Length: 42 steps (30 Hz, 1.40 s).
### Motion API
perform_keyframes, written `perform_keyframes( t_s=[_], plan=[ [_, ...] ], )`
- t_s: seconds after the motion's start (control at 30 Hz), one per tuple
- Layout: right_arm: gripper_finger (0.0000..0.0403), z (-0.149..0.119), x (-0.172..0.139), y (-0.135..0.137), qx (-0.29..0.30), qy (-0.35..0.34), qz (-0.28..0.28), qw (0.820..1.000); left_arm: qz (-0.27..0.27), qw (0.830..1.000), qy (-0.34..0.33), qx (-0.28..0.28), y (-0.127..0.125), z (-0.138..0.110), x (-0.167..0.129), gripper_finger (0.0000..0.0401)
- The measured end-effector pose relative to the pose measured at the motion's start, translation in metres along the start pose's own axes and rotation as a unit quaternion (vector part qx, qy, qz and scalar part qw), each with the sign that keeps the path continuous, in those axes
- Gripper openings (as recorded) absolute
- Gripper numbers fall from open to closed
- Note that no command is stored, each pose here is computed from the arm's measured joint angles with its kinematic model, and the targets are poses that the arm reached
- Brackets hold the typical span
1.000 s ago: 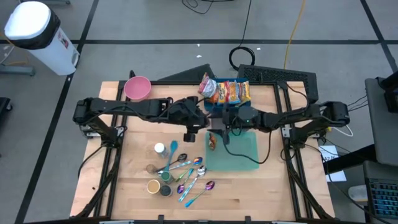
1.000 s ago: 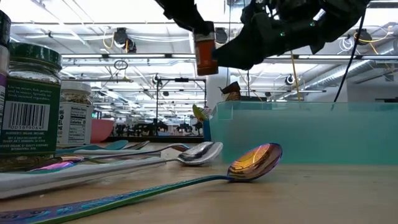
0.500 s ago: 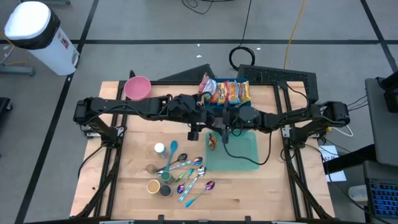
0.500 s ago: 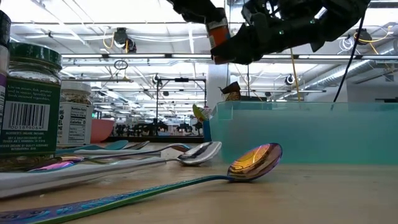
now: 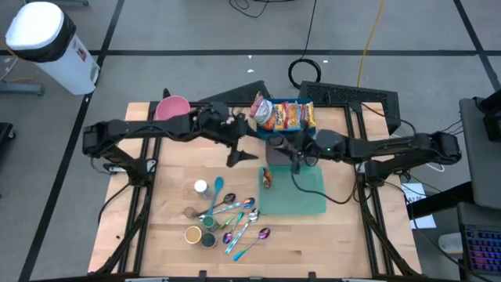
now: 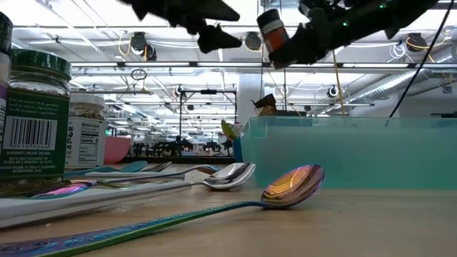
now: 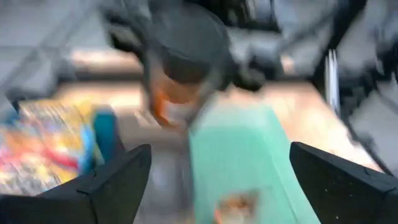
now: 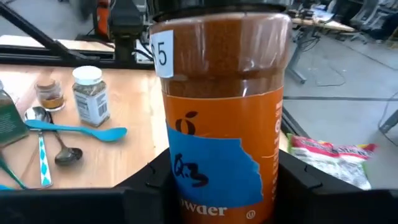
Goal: Pick & Place Food Item
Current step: Put the orange seasoning bottle into the green bin
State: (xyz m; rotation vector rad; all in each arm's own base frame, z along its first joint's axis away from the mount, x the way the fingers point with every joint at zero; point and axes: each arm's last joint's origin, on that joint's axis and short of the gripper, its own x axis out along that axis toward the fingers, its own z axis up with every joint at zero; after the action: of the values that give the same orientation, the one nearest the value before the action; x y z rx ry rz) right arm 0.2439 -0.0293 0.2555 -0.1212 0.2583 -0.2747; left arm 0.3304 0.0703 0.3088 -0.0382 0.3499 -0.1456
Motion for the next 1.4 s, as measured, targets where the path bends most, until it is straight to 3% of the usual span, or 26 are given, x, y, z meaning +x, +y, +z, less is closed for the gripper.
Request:
perform_keyframes(
  t_s=[0.17, 0.3, 0.43, 0.8, 0.93, 1.1, 1.33, 1.4],
  plan=[
    [0.0155, -0.006, -0.004, 0.0, 0.009, -0.067, 0.001, 0.998, 0.04, 0.982, -0.182, 0.0, 0.011, -0.032, 0.015, 0.0355],
    [0.0155, -0.011, 0.002, 0.001, 0.008, -0.083, 0.008, 0.996, 0.046, 0.973, -0.225, 0.01, 0.01, -0.054, 0.033, 0.0337],
    [0.0155, -0.017, 0.011, 0.001, 0.012, -0.083, 0.003, 0.996, 0.045, 0.974, -0.221, 0.031, 0.007, -0.057, 0.05, 0.0331],
    [0.0156, -0.021, 0.037, 0.005, 0.02, -0.101, 0.061, 0.993, 0.044, 0.978, -0.189, 0.07, 0.0, -0.048, 0.071, 0.0324],
    [0.0165, -0.02, 0.035, 0.004, 0.02, -0.096, 0.056, 0.994, 0.047, 0.981, -0.178, 0.064, 0.001, -0.049, 0.072, 0.0272],
    [0.0184, -0.017, 0.023, 0.001, 0.016, -0.064, 0.06, 0.996, 0.045, 0.986, -0.152, 0.059, 0.0, -0.051, 0.072, 0.0139],
    [0.0233, -0.017, -0.003, -0.006, 0.021, 0.005, 0.02, 1.0, 0.043, 0.988, -0.118, 0.088, 0.004, -0.051, 0.062, 0.0131],
    [0.0246, -0.012, -0.011, -0.008, 0.035, -0.004, 0.015, 0.999, 0.039, 0.988, -0.121, 0.087, 0.003, -0.049, 0.061, 0.0131]
  ],
)
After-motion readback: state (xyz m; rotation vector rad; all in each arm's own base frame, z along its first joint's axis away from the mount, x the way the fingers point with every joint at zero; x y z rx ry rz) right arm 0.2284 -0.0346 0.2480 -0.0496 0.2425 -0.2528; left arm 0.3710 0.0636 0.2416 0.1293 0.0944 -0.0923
